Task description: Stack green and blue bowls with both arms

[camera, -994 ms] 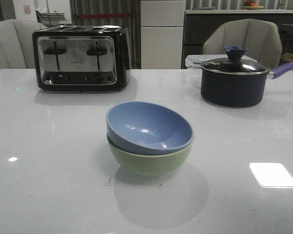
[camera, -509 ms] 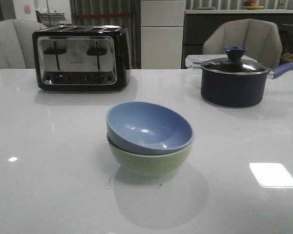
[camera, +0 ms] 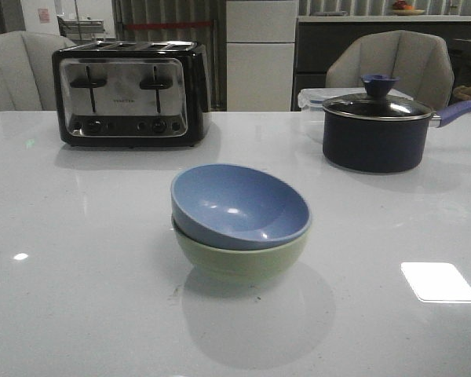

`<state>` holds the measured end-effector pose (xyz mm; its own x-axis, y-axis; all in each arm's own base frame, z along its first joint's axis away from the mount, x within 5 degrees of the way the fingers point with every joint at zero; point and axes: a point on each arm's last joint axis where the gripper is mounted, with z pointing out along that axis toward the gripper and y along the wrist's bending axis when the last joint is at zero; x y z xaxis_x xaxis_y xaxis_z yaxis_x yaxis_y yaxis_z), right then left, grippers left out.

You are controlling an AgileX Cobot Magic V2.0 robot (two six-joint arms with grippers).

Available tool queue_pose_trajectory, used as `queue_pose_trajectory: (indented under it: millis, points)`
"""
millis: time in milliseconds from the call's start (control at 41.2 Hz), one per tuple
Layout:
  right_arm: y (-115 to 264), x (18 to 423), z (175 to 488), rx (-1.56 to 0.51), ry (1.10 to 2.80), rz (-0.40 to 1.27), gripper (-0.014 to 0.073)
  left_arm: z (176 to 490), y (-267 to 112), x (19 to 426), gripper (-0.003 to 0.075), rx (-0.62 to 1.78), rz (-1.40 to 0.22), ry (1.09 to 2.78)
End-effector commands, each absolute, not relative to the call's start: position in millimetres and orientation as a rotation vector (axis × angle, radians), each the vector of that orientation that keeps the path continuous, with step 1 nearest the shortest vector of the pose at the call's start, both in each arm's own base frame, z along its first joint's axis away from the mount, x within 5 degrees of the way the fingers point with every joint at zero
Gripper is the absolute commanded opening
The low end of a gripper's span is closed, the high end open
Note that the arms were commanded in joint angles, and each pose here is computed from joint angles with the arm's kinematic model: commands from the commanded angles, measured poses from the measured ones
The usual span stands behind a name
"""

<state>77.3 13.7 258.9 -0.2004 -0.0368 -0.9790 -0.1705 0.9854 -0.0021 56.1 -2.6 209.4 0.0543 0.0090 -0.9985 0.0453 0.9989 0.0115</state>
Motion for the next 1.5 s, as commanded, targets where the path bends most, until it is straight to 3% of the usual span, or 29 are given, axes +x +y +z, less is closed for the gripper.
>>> queue_pose_trajectory:
  millis: [0,340,1479]
  points:
    - [6,68,260,-0.076,1.551,0.052,0.0055,217,-2,54,0.0093,0.026,-0.038,1.410]
    - [1,55,206,-0.024,1.473,0.001,0.0055,217,-2,54,0.0093,0.026,-0.038,1.410]
    - [1,54,215,-0.003,1.387,0.017,0.0055,217,-2,54,0.0093,0.026,-0.038,1.410]
